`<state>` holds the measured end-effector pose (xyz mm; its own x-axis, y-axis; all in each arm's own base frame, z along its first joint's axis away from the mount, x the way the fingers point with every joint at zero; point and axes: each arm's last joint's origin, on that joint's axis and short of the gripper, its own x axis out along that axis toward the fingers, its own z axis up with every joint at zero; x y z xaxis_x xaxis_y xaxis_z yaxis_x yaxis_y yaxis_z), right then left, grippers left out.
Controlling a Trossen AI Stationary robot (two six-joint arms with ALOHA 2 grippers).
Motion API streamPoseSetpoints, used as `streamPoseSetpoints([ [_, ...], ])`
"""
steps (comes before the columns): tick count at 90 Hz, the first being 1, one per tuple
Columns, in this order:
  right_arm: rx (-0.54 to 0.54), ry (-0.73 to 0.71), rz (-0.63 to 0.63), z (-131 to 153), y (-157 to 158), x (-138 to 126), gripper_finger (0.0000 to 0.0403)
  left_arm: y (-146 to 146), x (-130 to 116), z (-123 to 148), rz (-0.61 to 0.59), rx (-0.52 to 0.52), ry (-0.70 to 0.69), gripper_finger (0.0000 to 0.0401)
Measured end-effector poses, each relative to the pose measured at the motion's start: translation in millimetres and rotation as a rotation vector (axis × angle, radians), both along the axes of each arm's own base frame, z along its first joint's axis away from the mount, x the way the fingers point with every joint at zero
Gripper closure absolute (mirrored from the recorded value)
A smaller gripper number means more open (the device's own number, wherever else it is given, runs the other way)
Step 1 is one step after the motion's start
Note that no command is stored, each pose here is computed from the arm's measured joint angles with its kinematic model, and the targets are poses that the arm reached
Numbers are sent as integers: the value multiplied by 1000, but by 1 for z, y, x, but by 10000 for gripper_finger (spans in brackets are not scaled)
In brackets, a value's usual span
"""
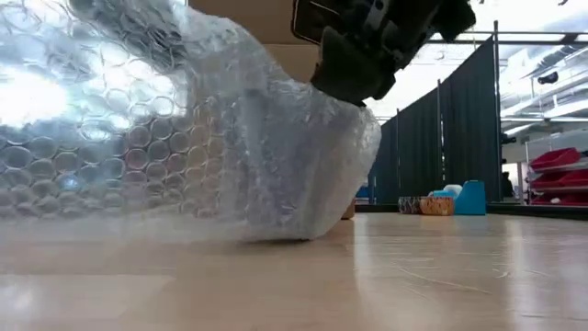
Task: Wrap mug
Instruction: Wrap the blue mug with bubble wrap
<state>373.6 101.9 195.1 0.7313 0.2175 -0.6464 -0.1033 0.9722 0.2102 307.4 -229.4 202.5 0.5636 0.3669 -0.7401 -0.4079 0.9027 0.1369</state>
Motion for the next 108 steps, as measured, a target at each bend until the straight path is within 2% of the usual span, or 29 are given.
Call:
streamPoseSetpoints([
  [14, 2, 60, -20, 8, 1, 2, 403, 28, 18, -35, -27, -1, -50, 209],
  [30, 23, 146, -73, 2, -9, -1, 403, 45, 38, -50, -130, -19, -242, 209],
  [39, 26, 197, -112, -1, -18, -3, 403, 51, 41, -54, -148, -25, -268, 209],
  [59, 54, 297, -154, -6, -28, -8, 403, 51, 41, -50, -181, 48, -228, 209],
  [72, 109, 407, -140, -9, -27, -16, 402, 49, 48, -35, -168, 172, -266, 209],
  [84, 162, 485, -139, -11, -25, -21, 402, 51, 50, -32, -145, 264, -275, 209],
  [108, 156, 479, -172, 6, -28, -33, 402, 58, 61, -24, -184, 327, -315, 209],
])
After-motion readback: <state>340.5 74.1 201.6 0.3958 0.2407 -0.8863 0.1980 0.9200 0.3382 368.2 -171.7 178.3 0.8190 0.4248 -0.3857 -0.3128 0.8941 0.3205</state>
